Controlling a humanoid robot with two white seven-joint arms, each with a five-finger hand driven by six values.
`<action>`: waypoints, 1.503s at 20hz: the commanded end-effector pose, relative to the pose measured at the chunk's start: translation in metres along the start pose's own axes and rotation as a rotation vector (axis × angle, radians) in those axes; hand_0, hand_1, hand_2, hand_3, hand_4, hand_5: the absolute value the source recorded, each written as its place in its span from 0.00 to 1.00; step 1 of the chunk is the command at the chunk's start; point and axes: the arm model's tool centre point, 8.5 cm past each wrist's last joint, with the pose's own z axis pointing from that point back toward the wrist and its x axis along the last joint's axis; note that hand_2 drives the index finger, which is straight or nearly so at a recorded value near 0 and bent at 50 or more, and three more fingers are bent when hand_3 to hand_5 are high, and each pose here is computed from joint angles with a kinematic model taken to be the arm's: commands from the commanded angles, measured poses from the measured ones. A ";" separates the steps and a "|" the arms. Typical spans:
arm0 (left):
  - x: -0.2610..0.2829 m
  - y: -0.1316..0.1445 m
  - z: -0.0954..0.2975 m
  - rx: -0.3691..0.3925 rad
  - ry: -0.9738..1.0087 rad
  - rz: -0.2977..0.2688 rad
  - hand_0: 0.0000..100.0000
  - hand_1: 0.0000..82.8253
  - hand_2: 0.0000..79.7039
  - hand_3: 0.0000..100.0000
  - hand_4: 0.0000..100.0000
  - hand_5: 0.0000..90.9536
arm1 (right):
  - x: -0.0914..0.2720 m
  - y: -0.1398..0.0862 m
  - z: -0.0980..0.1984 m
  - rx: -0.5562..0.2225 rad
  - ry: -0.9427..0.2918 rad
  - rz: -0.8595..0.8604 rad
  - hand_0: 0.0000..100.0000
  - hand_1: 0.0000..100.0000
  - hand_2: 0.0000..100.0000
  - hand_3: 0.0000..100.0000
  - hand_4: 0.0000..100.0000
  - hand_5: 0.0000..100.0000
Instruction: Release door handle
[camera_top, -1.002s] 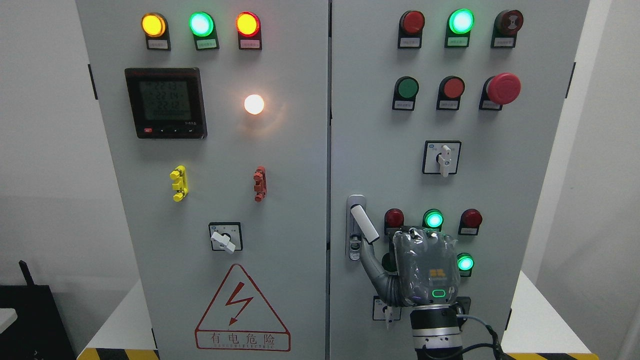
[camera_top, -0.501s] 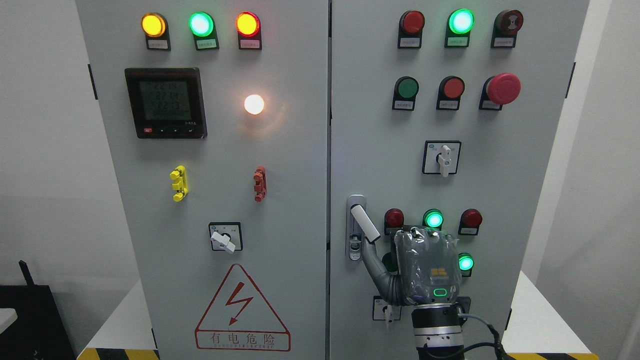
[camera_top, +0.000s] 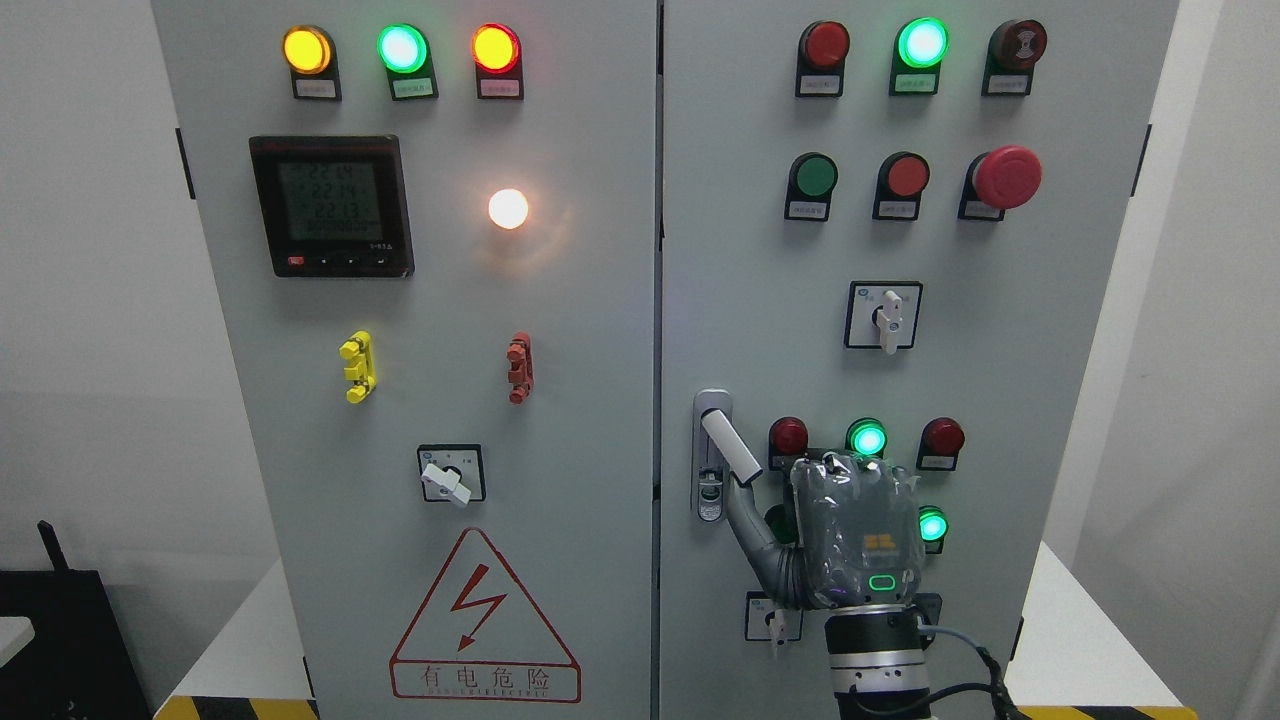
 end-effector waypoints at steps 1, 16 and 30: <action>-0.001 0.000 0.000 0.000 0.005 0.001 0.12 0.47 0.00 0.00 0.00 0.00 | -0.003 -0.001 0.000 -0.002 0.004 0.003 0.53 0.09 1.00 1.00 1.00 1.00; -0.001 0.000 0.000 0.000 0.005 0.001 0.12 0.47 0.00 0.00 0.00 0.00 | -0.002 -0.001 0.000 -0.003 0.001 0.002 0.54 0.08 1.00 1.00 1.00 1.00; -0.001 0.000 0.000 0.000 0.007 0.001 0.12 0.47 0.00 0.00 0.00 0.00 | -0.002 -0.002 -0.003 -0.009 -0.003 0.003 0.54 0.08 1.00 1.00 1.00 1.00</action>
